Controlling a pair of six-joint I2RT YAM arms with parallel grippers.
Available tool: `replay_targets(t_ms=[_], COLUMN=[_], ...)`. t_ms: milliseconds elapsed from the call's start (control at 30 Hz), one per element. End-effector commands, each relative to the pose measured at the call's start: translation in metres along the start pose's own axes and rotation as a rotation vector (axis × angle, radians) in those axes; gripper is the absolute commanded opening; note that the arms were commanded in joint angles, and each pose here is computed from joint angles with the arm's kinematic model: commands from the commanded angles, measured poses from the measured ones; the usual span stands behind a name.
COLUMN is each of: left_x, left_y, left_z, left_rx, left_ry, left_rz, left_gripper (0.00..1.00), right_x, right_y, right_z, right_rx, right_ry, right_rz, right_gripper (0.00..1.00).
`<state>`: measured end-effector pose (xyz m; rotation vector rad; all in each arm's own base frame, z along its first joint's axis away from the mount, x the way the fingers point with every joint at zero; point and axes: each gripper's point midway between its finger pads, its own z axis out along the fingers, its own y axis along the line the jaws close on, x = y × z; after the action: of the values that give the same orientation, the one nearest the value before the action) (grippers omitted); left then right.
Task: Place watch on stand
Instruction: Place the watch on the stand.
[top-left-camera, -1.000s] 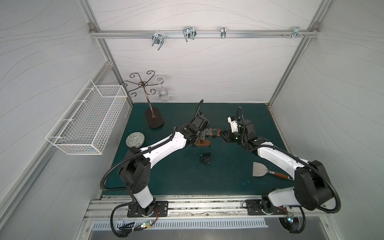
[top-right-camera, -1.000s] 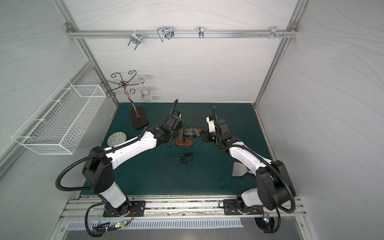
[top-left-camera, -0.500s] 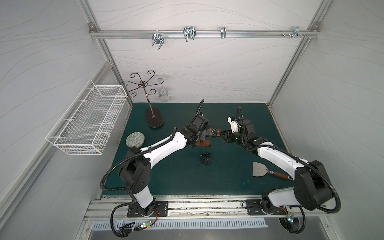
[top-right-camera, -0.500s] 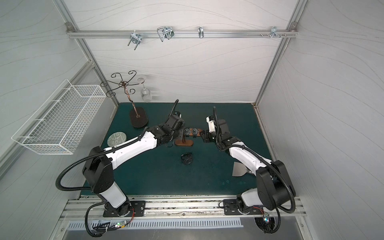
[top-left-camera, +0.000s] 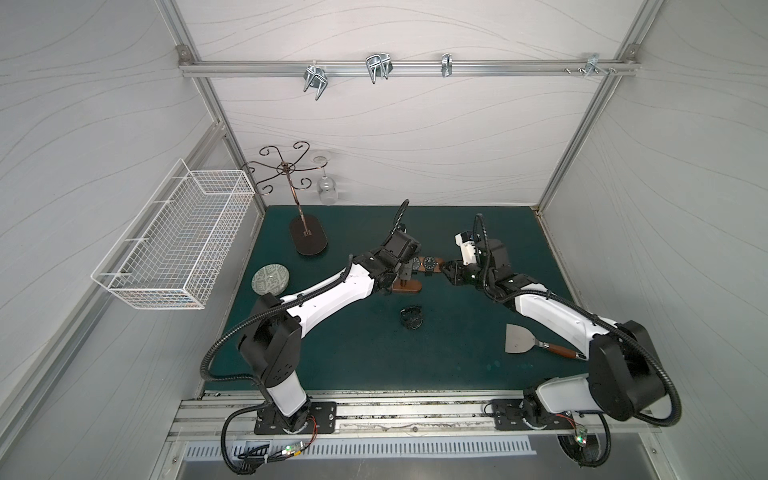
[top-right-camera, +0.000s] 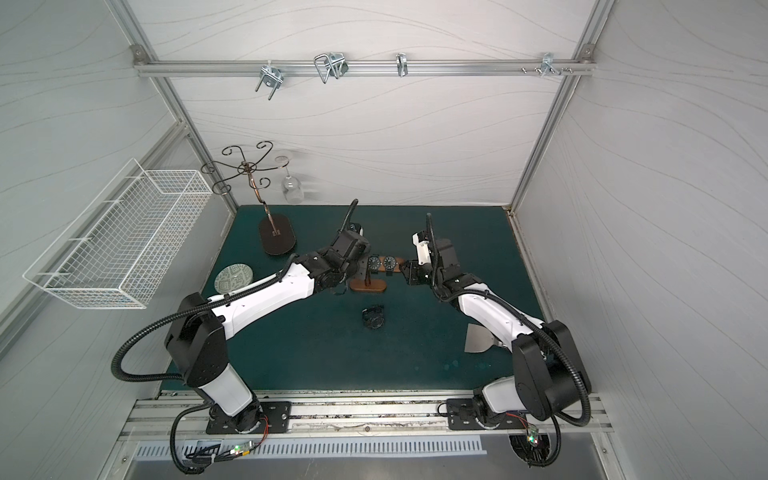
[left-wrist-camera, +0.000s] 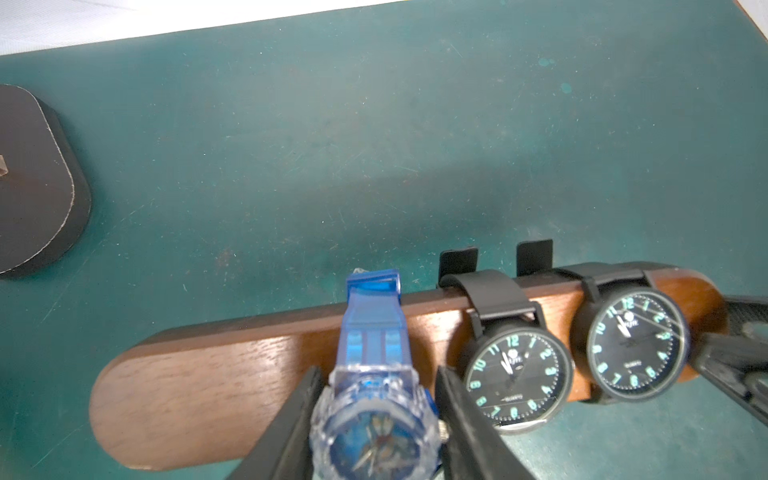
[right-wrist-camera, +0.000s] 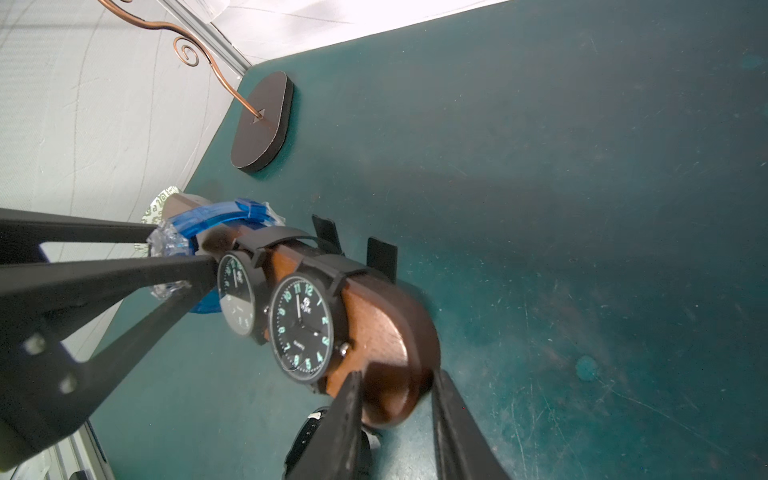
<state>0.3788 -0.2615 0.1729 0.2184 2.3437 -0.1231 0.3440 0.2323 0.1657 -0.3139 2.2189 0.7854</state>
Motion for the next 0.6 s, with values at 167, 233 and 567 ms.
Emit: replay_targets(t_ms=[167,233,567], left_x=[-0.0168,-0.0162,-0.0121], left_y=[-0.0048,-0.005,0.0019], left_z=[-0.0053,-0.0049,-0.0039], left_rx=[-0.006,-0.006,-0.042], left_ry=[-0.048,-0.047,-0.039], left_rz=[-0.022,-0.021,-0.005], left_gripper=[0.48,0.48,0.48], right_x=[-0.0037,-0.0038,-0.0028], right_y=[0.0064,0.0066,0.0077], right_z=[-0.0002,-0.0003,0.001], right_rx=[-0.016,-0.016,-0.02], right_ry=[-0.003,-0.004,0.001], right_rz=[-0.014,-0.018,-0.017], right_gripper=[0.31,0.3,0.31])
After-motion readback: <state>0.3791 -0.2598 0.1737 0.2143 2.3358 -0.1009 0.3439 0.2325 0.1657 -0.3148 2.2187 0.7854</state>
